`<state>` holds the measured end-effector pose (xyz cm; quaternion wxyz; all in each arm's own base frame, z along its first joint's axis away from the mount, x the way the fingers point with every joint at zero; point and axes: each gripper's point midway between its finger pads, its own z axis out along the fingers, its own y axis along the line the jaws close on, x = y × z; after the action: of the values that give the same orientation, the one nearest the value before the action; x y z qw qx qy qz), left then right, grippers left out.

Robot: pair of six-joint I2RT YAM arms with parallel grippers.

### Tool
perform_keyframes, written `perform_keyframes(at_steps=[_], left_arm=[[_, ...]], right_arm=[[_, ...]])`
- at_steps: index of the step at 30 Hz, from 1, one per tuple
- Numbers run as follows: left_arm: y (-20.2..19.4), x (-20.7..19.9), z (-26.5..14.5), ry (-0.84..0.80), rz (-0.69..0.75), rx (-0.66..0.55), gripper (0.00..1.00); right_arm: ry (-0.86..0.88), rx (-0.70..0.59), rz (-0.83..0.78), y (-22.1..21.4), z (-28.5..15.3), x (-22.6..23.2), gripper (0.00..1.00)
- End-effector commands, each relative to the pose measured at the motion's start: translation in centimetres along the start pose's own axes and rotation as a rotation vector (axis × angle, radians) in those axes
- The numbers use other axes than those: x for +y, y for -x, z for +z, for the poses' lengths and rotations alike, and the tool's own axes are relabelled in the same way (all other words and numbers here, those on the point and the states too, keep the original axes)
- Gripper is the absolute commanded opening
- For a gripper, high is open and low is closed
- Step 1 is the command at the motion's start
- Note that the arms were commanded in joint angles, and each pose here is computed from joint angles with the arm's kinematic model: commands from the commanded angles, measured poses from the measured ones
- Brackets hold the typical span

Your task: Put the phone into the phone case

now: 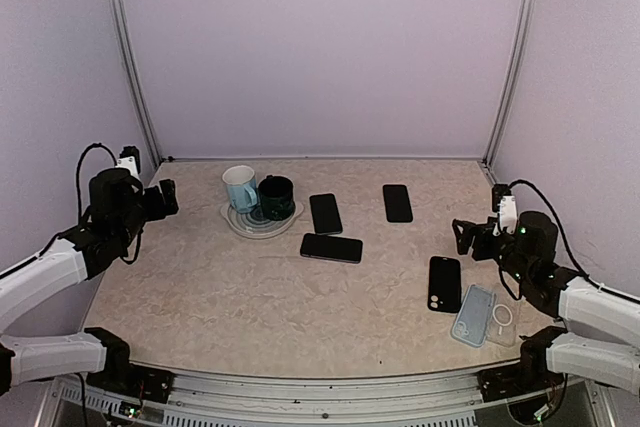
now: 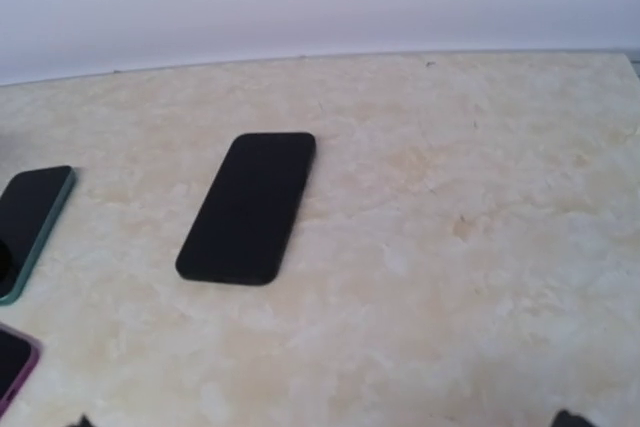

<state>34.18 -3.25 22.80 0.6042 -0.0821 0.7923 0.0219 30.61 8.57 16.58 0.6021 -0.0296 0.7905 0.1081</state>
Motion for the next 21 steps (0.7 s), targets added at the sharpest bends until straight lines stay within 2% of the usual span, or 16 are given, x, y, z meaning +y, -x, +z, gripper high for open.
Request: perform_keyframes(at_steps=[1, 6, 13, 17, 18, 20, 21], left_arm=[[1.0, 0.1, -0.1, 0.002, 0.026, -0.027, 0.99], [2.1, 1.0, -0.9, 0.037, 0.046, -0.080, 0.99], [2.0, -0.1, -0.7, -0.027, -0.019, -0.060, 0.99], [2.7, -1.2, -0.9, -0.102, -0.068, -0.061, 0.99], [3.3, -1.2, -1.2, -0.106, -0.081, -0.075, 0.99], [4.6, -1.4, -1.8, -0.122, -0.102, -0.114, 0.99], [5.2, -1.4, -2.1, -0.131, -0.105, -0.137, 0.99]], right_arm=[[-0.003, -0.055, -0.021, 1.1, -0.3, -0.2, 0.99], [-0.028, -0.142, -0.005, 2.0, -1.6, -0.8, 0.99], [-0.041, -0.248, 0.031, 2.9, -3.8, -1.5, 0.99], [-0.167, -0.281, 0.204, 1.8, -4.2, -4.2, 0.99], [-0.151, -0.284, 0.217, 1.7, -4.2, -4.0, 0.99], [0.011, -0.253, 0.186, 2.3, -4.0, -1.1, 0.95], [0.068, -0.185, 0.181, 2.0, -3.7, 0.2, 0.92]])
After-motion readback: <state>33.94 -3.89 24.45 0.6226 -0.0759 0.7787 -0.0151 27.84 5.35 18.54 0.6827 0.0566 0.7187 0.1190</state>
